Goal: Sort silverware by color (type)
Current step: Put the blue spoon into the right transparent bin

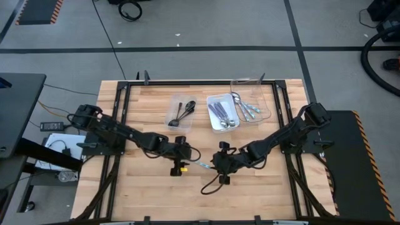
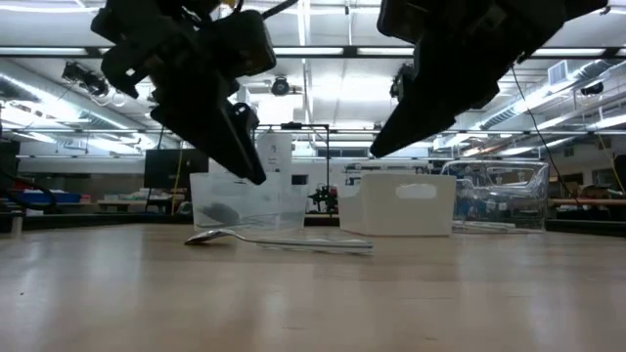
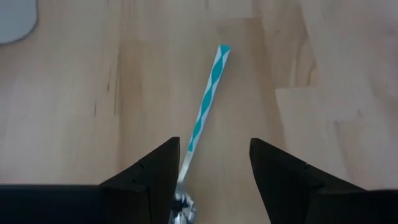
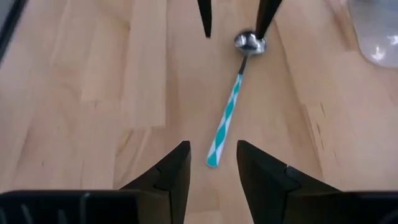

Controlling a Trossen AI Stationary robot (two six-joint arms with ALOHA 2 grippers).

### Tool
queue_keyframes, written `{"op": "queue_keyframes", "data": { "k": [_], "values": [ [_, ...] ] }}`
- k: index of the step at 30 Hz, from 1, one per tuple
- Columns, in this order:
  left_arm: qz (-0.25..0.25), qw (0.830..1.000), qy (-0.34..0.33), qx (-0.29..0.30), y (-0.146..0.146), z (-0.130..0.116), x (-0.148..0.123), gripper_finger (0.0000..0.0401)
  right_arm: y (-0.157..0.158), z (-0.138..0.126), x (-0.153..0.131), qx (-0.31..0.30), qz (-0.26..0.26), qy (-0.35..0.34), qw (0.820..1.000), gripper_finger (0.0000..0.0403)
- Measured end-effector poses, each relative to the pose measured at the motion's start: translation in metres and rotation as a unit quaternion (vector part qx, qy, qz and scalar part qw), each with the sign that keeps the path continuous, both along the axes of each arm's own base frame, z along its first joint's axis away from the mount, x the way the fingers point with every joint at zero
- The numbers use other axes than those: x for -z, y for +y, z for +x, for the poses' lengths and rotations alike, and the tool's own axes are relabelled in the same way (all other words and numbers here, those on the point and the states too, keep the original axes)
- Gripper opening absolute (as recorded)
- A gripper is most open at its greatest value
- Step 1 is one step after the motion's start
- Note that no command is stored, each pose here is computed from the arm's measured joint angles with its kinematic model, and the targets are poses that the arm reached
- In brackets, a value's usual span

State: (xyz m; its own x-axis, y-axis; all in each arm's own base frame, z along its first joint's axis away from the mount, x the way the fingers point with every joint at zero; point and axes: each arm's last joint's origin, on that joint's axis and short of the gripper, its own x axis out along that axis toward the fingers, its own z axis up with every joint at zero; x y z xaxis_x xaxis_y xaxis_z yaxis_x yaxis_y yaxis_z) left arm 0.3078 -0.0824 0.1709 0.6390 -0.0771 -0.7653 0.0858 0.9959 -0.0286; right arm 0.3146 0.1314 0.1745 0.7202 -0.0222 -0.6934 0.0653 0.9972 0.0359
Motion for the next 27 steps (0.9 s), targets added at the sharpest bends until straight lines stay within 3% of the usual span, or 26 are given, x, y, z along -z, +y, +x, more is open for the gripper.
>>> {"op": "queue_keyframes", "data": {
  "k": [9, 18, 27],
  "values": [
    [-0.013, 0.999, 0.034, -0.001, 0.009, 0.008, 0.012, 0.0203, 0.005, 0.000, -0.002, -0.010, 0.005, -0.019, 1.000, 0.0140],
    [0.011, 0.991, 0.131, 0.002, 0.006, 0.025, 0.010, 0.0203, 0.005, 0.000, -0.001, -0.015, -0.005, -0.014, 1.000, 0.0140],
    [0.015, 0.980, 0.198, 0.013, 0.005, 0.039, 0.009, 0.0203, 0.004, -0.008, 0.005, -0.019, -0.018, 0.034, 0.999, 0.0140]
  ]
}}
